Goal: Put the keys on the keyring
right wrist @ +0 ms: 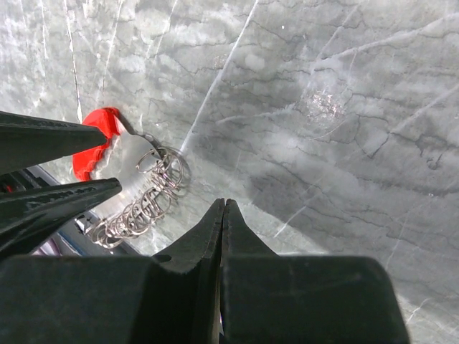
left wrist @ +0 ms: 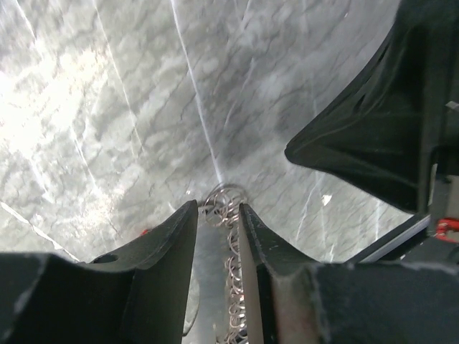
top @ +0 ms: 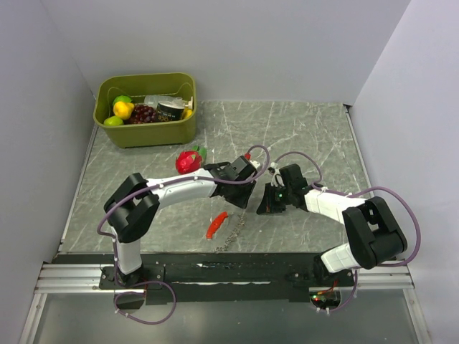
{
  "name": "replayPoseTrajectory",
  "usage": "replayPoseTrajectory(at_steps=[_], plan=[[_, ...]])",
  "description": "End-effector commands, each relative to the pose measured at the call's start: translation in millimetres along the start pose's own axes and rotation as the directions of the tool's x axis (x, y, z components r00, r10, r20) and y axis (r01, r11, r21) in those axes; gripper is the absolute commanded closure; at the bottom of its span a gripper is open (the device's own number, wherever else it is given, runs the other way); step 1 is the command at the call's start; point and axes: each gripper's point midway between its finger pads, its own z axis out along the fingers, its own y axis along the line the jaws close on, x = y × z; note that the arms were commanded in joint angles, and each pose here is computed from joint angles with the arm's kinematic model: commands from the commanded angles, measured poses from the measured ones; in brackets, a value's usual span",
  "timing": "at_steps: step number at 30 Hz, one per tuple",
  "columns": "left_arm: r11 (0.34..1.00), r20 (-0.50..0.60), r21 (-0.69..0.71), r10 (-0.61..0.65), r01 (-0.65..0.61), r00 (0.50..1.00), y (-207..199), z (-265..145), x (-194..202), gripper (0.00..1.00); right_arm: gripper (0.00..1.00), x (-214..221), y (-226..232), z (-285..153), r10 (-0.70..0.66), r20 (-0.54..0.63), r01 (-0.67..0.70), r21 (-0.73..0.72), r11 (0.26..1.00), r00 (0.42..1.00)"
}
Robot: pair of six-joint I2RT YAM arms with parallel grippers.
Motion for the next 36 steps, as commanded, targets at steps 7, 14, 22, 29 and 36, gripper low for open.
replayPoseTrajectory(at_steps=[7, 14, 22, 29, 36], plan=[[0.998, -0.051, -0.022, 0.056, -0.057, 0.997, -5.2, -4.2, 22.7, 0.59, 1.0, -10.3, 4.2, 1.0, -0.023, 0.027, 0.024, -0.024, 0.999, 0.999], [0.995, -0.055, -0.07, 0.062, -0.066, 0.997, 4.8, 7.9, 26.4, 0.64, 1.0, -9.2, 4.6, 1.0, -0.024, 0.019, 0.024, -0.025, 0.999, 1.0], [0.994, -0.071, -0.078, 0.072, -0.078, 0.995, 8.4, 18.2, 32.2, 0.67, 1.0, -7.9, 4.3, 0.4, -0.023, 0.016, 0.023, -0.026, 0.999, 1.0], [0.994, -0.067, -0.076, 0.074, -0.079, 0.995, 9.5, 21.1, 34.3, 0.75, 1.0, -7.9, 4.4, 0.8, -0.022, 0.014, 0.023, -0.027, 0.999, 1.0], [0.99, -0.049, -0.111, 0.079, -0.084, 0.996, 15.6, 20.6, 28.1, 0.99, 1.0, -7.2, 3.3, 0.1, -0.021, 0.013, 0.021, -0.017, 1.0, 1.0]])
